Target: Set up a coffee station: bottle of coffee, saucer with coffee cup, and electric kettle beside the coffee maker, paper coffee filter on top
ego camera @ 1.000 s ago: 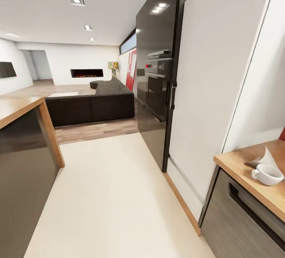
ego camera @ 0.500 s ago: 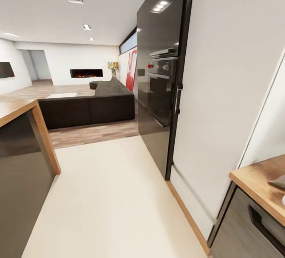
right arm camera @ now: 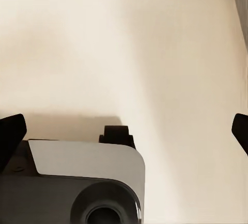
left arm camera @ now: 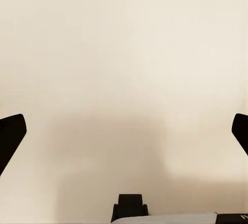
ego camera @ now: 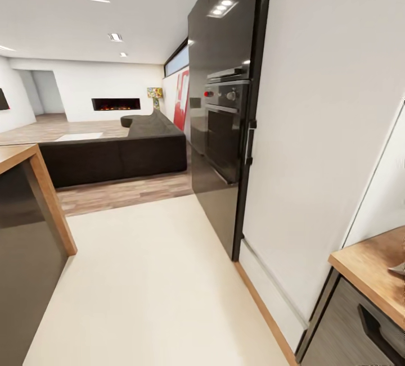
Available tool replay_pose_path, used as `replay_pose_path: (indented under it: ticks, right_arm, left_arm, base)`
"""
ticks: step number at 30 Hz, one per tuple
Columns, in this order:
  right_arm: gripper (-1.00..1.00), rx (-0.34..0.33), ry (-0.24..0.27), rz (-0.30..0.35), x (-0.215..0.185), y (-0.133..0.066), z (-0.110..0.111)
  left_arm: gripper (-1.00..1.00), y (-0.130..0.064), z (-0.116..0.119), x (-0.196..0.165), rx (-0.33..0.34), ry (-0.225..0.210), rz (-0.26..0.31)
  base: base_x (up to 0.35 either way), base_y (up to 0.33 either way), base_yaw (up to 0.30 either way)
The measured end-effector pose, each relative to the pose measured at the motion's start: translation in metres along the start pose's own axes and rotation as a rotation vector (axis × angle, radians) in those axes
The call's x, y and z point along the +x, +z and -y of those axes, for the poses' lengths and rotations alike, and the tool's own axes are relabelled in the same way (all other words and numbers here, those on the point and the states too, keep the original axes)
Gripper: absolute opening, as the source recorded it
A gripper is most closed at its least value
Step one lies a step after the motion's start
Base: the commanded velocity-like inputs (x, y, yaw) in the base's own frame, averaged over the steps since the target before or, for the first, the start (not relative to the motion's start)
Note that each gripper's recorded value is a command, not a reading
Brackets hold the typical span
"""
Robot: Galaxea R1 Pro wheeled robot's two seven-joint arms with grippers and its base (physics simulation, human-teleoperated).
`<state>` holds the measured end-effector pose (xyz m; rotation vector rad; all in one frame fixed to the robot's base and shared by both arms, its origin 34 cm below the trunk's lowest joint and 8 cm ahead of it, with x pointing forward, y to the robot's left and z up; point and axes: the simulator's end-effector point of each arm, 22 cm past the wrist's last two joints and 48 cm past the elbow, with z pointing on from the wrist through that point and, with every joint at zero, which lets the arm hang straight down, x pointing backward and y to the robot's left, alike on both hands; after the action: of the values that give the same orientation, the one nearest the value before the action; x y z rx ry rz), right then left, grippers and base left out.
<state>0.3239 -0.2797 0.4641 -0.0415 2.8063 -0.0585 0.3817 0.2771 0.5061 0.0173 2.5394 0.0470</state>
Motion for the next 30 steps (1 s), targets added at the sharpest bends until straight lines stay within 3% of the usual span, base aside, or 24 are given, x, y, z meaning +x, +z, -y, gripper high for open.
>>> replay_pose_path:
  ticks: [11,30]
  right_arm:
    - [1.00,0.000,0.000,0.000,0.0000,0.0000,0.0000]
    - [1.00,0.000,0.000,0.000,0.0000,0.0000,0.0001]
  left_arm:
    - [1.00,0.0000,0.0004,0.0000,0.001,0.001,0.000]
    - [1.00,0.0001,0.0005,-0.0001,0.001,0.002,0.000]
  base:
    - [0.002,0.000,-0.067]
    - [0.000,0.000,-0.260]
